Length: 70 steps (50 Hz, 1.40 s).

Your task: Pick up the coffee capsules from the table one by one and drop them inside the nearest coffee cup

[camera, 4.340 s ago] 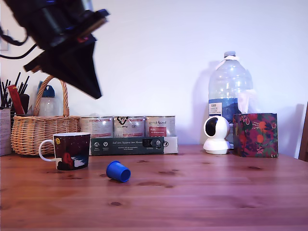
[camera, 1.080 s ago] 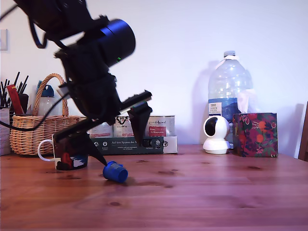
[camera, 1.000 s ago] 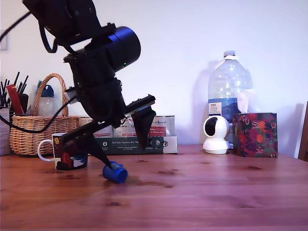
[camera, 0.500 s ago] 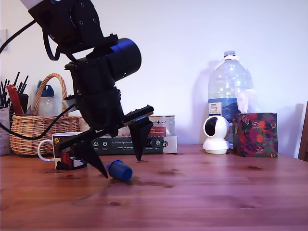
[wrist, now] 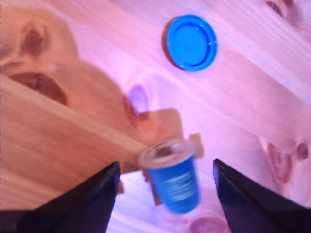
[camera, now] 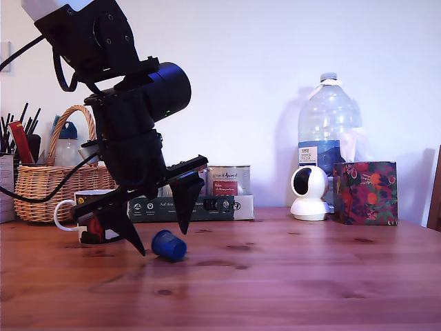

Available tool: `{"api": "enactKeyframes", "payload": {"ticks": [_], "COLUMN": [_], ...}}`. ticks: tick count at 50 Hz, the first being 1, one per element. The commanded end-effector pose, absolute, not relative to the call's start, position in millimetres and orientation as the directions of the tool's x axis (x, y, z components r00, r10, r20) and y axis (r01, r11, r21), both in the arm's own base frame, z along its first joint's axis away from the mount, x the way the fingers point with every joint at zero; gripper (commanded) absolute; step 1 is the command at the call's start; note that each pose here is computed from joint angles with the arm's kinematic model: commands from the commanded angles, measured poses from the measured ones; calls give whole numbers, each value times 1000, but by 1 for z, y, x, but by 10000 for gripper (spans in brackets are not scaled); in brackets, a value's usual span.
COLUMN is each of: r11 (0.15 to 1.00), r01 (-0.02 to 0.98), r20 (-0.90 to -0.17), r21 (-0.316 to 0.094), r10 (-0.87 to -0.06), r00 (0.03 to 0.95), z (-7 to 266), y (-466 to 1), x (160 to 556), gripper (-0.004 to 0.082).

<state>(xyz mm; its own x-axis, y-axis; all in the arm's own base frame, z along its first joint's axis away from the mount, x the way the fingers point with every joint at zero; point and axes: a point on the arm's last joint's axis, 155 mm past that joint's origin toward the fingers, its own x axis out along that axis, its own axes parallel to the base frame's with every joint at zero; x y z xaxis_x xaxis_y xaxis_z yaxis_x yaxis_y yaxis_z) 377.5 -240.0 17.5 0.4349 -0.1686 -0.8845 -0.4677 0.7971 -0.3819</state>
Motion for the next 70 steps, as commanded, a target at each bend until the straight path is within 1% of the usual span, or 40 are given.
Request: {"api": "enactKeyframes", "payload": {"ticks": [1, 11, 30, 35, 38, 43, 46, 47, 49, 50, 51, 52, 53, 54, 56, 57, 59, 60, 63, 64, 66, 67, 69, 70], "r11": [806, 808, 825, 839, 846, 852, 852, 866, 865, 884, 887, 885, 906, 914, 913, 932, 933, 947, 949, 961, 962, 967, 969, 968], "r01": [-475, -476, -454, -432, -419, -407, -398, -370, -367, -326, -317, -314, -262, -237, -234, -170, -161, -101, -95, -20, -13, 49, 68, 137], "r20": [-903, -908, -910, -911, -910, -909, -907, -906, -904, -904, -903, -902, -902, -901, -902, -901, -901, -902, -902, -902, -903, -903, -904, -905], "r21": [-353, -348, -337, -331, -329, -330, -340, -337, -343, -336, -336, -344, -333, -330, -335, -319, -321, -303, -302, -275, -271, -248, -239, -211], "r10": [-159, -164, -163, -164, -166, -171, -185, -191, -199, -204, -207, -218, -224, -230, -238, -243, -249, -251, -251, -250, -250, -249, -248, -246], "r00": [400, 384, 381, 379, 380, 379, 379, 378, 378, 376, 377, 372, 369, 367, 361, 358, 355, 352, 351, 351, 350, 349, 348, 346], "z": [0, -6, -7, -7, -7, -7, -6, -5, -4, -4, -3, -2, -1, 0, 2, 3, 6, 7, 13, 14, 18, 21, 25, 27], "y": [-241, -242, -242, -242, -243, -244, -247, -248, -250, -251, -252, -254, -255, -257, -259, -260, -262, -263, -263, -264, -264, -264, -264, -264], "x": [376, 374, 373, 373, 373, 373, 373, 373, 373, 373, 374, 373, 373, 373, 373, 373, 373, 373, 374, 375, 375, 375, 375, 375], "gripper": [548, 542, 302, 248, 230, 229, 230, 230, 230, 230, 230, 230, 230, 230, 230, 230, 230, 230, 230, 230, 230, 230, 230, 230]}}
